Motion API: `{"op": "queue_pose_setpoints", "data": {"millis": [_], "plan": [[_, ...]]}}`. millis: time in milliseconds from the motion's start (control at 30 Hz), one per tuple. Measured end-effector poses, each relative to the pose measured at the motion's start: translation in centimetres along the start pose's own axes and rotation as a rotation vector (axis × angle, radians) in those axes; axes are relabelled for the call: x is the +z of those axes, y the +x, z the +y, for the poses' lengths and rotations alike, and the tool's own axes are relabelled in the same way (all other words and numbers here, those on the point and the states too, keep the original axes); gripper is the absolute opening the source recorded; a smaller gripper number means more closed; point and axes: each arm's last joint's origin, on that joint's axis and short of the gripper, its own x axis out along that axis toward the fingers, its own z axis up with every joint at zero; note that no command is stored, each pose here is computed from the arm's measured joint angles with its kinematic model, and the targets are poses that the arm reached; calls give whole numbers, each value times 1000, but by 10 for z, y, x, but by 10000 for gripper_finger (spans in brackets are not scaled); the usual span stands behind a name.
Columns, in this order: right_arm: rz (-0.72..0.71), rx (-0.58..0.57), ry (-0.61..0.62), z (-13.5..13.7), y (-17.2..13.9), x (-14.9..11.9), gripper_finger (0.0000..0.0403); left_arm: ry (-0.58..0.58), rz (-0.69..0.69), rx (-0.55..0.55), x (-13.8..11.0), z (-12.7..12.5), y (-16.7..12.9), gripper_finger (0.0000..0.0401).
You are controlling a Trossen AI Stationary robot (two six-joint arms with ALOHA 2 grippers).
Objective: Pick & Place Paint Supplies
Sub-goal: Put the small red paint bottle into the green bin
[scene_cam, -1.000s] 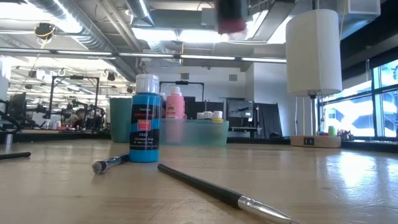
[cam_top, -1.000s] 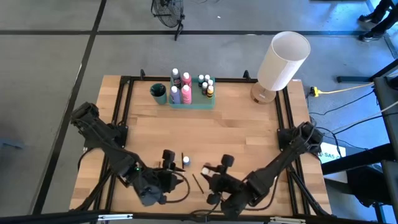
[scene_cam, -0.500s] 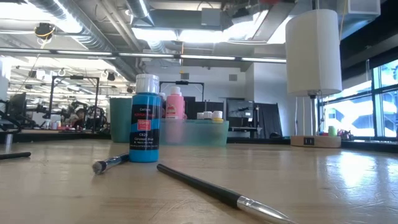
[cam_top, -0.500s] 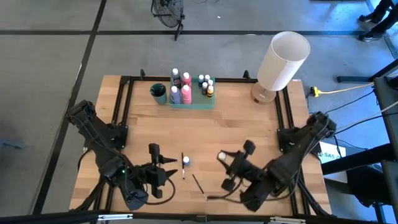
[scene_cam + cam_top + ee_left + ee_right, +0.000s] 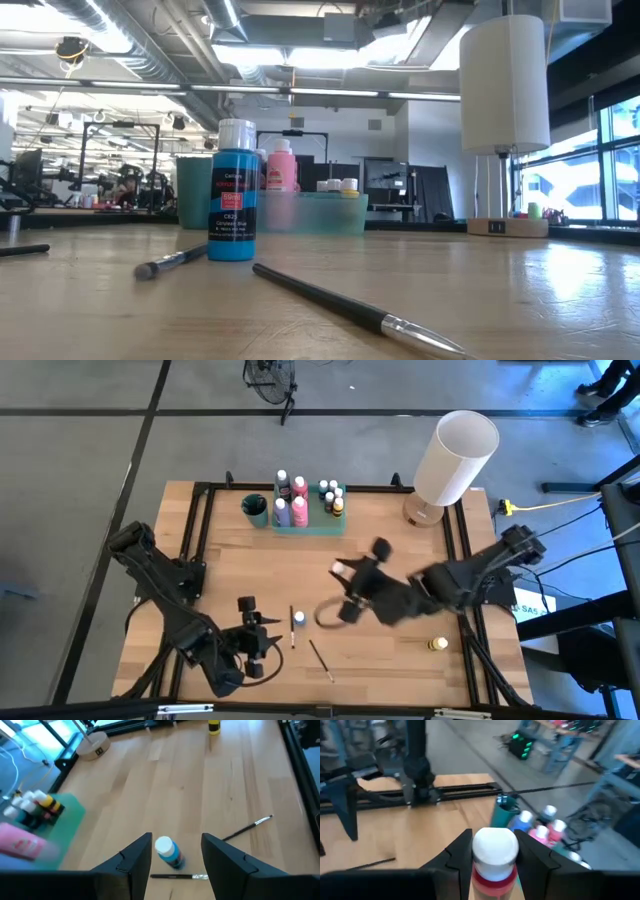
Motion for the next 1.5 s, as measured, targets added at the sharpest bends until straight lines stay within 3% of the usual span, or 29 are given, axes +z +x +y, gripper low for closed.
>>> {"op": "queue_pose_setpoints", "data": {"millis": [267,467,633,833,967,1200,1333,1500], "plan": [[82,38,15,-26,60,-2,117,-125,51,-66,-38,-14,11,166],[165,-48,-19,-33,96,-61,117,-201,52,-153,-66,-31,-1,166],[113,-62,59,-53,123,-97,117,-206,-25,-135,-75,-36,-14,166],[-58,-26,254,-101,157,-115,117,-182,-83,-82,-73,-34,-13,166],[-83,-49,265,-122,166,-128,117,-118,-75,-37,-69,-27,-3,166],[-117,-137,296,-149,171,-161,117,57,-57,220,-50,16,28,166],[-154,-112,308,-161,171,-178,117,45,8,327,-36,55,40,166],[-141,-187,303,-176,171,-191,117,15,87,389,-24,96,48,159]]}}
